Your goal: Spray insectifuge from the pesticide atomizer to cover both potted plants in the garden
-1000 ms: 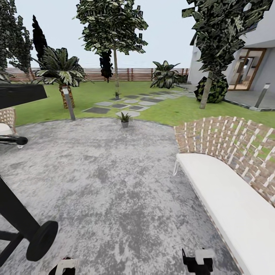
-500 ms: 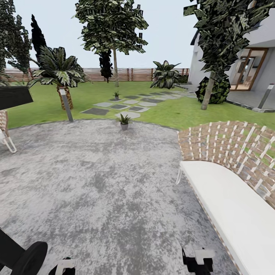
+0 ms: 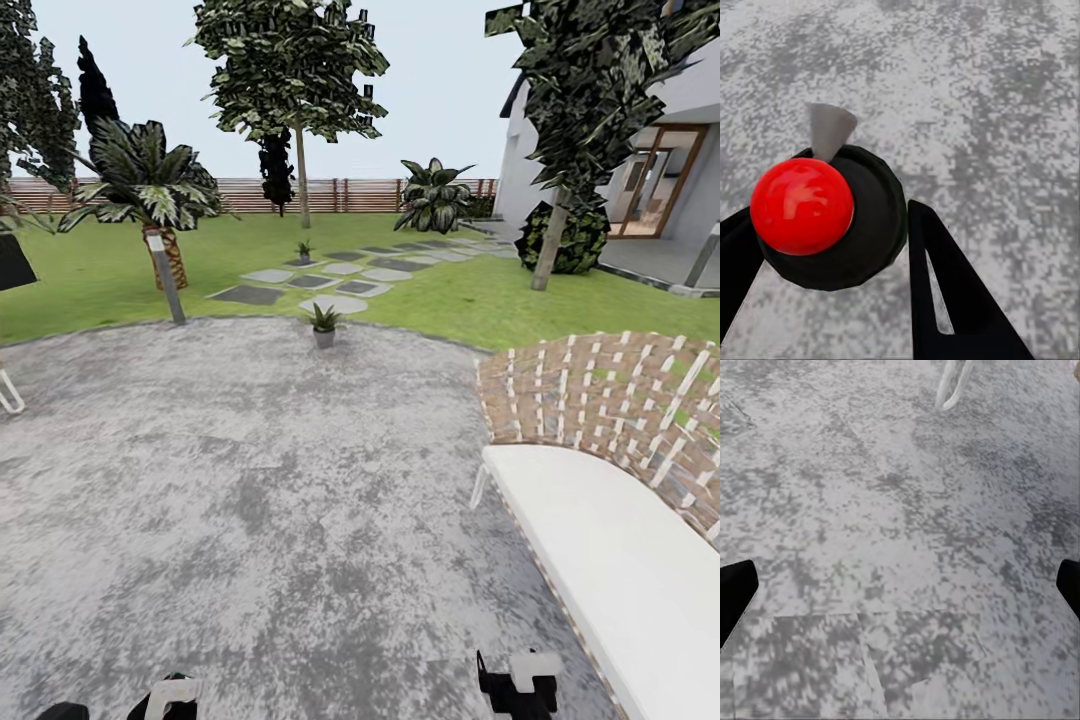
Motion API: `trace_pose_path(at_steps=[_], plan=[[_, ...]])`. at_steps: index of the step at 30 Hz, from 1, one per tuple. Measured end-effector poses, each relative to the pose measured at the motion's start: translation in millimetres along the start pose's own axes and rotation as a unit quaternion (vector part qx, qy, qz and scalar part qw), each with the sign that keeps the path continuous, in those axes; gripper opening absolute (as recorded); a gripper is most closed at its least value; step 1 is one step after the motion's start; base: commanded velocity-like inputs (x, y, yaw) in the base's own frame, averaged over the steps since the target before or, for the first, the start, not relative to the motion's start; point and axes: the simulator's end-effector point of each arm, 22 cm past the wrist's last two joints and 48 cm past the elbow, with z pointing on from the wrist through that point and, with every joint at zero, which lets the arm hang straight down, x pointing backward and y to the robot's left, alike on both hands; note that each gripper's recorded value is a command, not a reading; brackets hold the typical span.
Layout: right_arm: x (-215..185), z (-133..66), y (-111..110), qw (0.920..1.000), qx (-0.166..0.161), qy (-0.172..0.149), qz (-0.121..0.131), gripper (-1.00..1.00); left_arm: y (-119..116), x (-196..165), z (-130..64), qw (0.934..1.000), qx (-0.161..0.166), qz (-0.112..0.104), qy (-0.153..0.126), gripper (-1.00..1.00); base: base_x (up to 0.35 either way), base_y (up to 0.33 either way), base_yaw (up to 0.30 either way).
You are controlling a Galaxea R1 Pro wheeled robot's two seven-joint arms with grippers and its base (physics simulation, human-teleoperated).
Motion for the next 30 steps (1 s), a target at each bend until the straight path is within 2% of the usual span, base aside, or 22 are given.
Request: trace_pose_path(at_steps=[5, 12, 30], plan=[[0.0, 0.0, 0.2, 1.0, 0.0, 0.0, 0.0, 1.0, 0.0, -0.3, 0.1, 1.0, 0.0, 0.0, 0.0, -1.0, 0.34, 0.0, 0.021], [-0.1, 0.0, 0.9, 1.0, -0.001, 0.0, 0.0, 1.0, 0.0, 0.1, 0.0, 1.0, 0.0, 0.0, 0.0, -1.0, 0.34, 0.0, 0.165], [-0.1, 0.0, 0.4, 1.0, -0.001, 0.0, 0.0, 1.0, 0.2, -0.3, 0.1, 1.0, 0.0, -0.001, 0.0, -1.0, 0.34, 0.067, 0.006]])
